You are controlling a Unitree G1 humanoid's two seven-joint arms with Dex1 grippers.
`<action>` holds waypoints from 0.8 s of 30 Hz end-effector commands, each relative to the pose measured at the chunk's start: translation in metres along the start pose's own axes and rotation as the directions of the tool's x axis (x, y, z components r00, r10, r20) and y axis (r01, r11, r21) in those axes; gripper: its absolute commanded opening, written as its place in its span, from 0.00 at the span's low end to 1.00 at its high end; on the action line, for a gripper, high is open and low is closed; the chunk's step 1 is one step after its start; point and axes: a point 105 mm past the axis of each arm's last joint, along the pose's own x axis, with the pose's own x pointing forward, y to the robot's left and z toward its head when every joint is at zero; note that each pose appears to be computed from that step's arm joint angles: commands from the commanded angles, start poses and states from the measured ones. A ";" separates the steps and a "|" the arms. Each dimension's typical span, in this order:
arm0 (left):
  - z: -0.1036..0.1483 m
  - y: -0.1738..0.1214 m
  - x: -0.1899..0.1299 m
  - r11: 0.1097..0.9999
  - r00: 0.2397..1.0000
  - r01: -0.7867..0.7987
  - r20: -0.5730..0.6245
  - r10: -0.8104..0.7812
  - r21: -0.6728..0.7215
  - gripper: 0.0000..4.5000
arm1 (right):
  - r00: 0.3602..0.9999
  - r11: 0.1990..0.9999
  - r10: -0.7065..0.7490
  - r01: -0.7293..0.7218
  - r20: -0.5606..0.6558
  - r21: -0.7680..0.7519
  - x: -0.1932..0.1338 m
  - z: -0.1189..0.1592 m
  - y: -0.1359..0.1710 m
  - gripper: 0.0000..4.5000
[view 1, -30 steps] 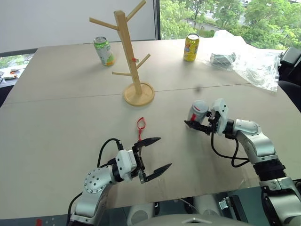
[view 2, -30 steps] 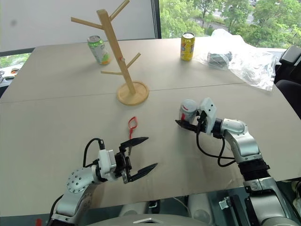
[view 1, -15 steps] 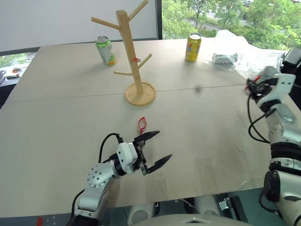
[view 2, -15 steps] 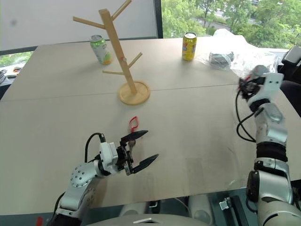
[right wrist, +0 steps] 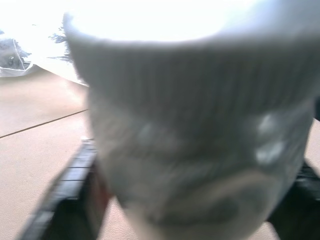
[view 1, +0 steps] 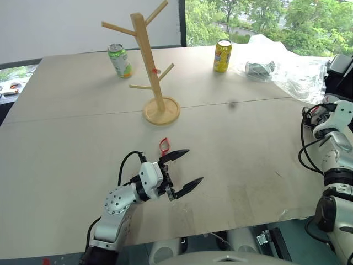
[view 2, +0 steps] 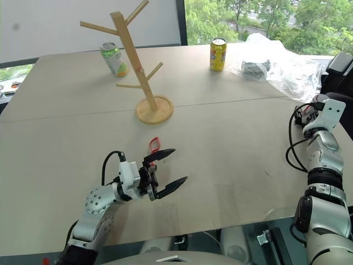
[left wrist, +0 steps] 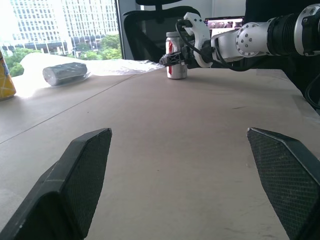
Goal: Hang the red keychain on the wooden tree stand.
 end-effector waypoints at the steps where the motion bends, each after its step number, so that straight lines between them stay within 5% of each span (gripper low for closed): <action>1: 0.010 -0.002 0.001 1.000 0.999 0.008 0.033 -0.008 0.014 1.00 | 0.997 1.000 0.003 -0.003 0.075 0.000 0.001 0.021 0.001 0.99; 8: 0.010 0.000 0.002 1.000 0.999 0.007 0.031 -0.008 0.016 1.00 | 0.989 0.997 0.019 -0.009 0.145 -0.071 0.000 0.040 0.004 0.99; 24: 0.011 0.001 0.009 0.999 0.999 0.034 0.040 -0.034 0.011 1.00 | 0.907 0.970 0.114 -0.014 0.406 -0.242 -0.023 0.134 0.031 0.99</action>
